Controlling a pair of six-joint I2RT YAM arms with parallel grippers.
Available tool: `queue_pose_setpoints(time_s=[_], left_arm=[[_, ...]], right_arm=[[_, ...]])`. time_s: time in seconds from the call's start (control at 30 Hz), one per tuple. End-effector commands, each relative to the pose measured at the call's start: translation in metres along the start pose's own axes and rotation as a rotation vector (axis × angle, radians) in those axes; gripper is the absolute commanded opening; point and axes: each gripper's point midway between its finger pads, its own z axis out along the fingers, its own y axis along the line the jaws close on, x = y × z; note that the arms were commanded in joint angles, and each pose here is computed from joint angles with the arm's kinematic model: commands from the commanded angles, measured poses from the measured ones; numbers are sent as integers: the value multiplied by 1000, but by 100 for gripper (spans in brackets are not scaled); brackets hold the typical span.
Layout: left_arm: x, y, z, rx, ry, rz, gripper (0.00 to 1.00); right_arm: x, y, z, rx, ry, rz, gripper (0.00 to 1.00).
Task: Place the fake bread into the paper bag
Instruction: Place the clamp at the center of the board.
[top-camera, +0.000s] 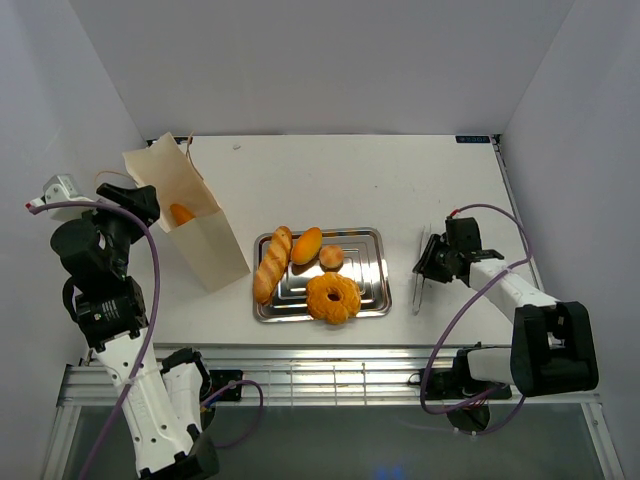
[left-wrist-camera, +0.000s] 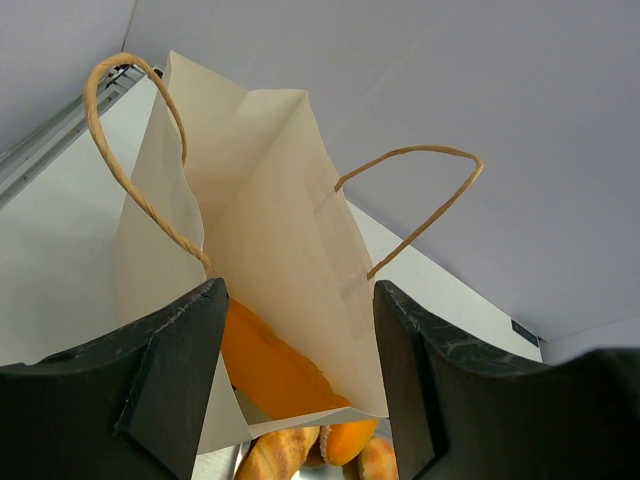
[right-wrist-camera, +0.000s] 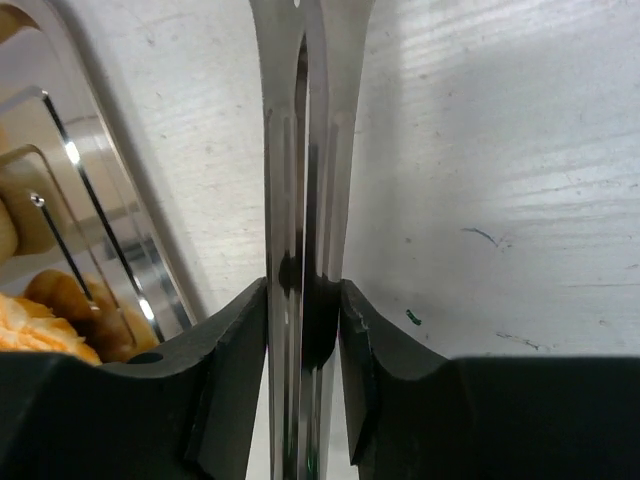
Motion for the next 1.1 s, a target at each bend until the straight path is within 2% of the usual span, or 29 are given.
queue_pose_setpoints(time_s=[0.0, 0.37, 0.47, 0.6, 0.67, 0.7, 1.07], left_arm=[[-5, -7, -1, 33, -17, -2, 70], [7, -5, 5, 47, 16, -13, 70], [8, -5, 5, 50, 21, -7, 70], [9, -7, 7, 63, 29, -19, 70], [13, -8, 8, 74, 42, -33, 70], [14, -7, 9, 76, 42, -38, 70], [23, -13, 5, 115, 67, -59, 70]], right_arm=[[6, -8, 9, 26, -26, -1, 39], [39, -16, 24, 93, -15, 22, 43], [45, -18, 25, 100, -11, 27, 49], [48, -21, 24, 143, -21, 0, 62], [47, -20, 24, 157, -30, -6, 64], [46, -20, 22, 168, -43, -17, 68], [47, -16, 20, 281, -127, -68, 74]])
